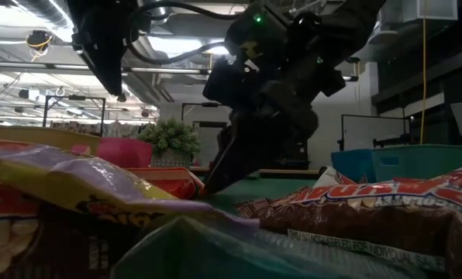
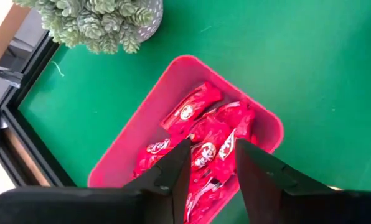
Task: Sort candy
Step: Put the yellow candy into the dark blue bin
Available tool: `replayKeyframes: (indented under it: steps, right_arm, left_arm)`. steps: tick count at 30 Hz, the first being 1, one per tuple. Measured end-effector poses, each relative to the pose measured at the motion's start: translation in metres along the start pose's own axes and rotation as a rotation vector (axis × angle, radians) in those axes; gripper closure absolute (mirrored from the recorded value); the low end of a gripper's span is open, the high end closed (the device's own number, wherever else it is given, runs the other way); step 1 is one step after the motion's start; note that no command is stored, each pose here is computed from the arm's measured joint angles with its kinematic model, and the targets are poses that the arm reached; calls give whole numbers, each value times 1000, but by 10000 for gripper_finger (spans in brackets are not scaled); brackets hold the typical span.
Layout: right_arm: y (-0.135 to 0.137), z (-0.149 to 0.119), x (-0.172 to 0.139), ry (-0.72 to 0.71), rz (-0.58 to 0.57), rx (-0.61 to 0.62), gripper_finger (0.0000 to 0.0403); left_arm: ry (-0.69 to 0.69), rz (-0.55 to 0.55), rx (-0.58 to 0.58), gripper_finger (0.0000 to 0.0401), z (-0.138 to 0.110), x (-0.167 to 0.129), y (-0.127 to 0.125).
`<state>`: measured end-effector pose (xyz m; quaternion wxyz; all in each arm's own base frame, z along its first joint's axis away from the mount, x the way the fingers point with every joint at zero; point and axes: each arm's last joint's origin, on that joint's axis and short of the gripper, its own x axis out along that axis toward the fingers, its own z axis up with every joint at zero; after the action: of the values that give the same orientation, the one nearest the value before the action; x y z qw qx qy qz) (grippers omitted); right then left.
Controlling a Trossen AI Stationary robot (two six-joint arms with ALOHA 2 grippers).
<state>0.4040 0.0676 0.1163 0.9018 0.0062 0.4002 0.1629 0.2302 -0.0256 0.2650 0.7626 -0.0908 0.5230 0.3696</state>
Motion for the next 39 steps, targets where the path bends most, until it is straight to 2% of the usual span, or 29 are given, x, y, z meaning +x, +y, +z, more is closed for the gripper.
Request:
replayKeyframes:
  steps: [6,9,13,19,21,26,29,34,39]
  right_arm:
    - [-2,-1,4,-15,-32,-3,194]
    - [-2,-1,4,-15,-52,-4,213]
    - [-3,-1,4,-14,-64,-3,267]
    - [-4,-1,4,-10,-70,0,369]
    - [-4,-1,4,-9,-70,0,390]
    - [-2,1,-5,14,-69,4,382]
    - [1,8,-21,22,-69,3,394]
    - [0,21,-58,33,-75,-26,391]
    - [-9,28,-105,58,-108,6,398]
  left_arm:
    - [-6,-10,-7,289,1,0,-1]
    - [-9,-14,-10,289,1,0,-1]
    - [-16,-21,-15,289,2,0,-2]
    - [-28,-36,-22,289,3,0,-4]
    - [-27,-36,-22,289,3,0,-4]
    - [-28,-38,-23,289,3,0,-4]
    - [-34,-45,-27,289,4,0,-4]
    - [-46,-58,-37,289,5,0,-6]
    - [-64,-77,-53,289,7,-1,-8]
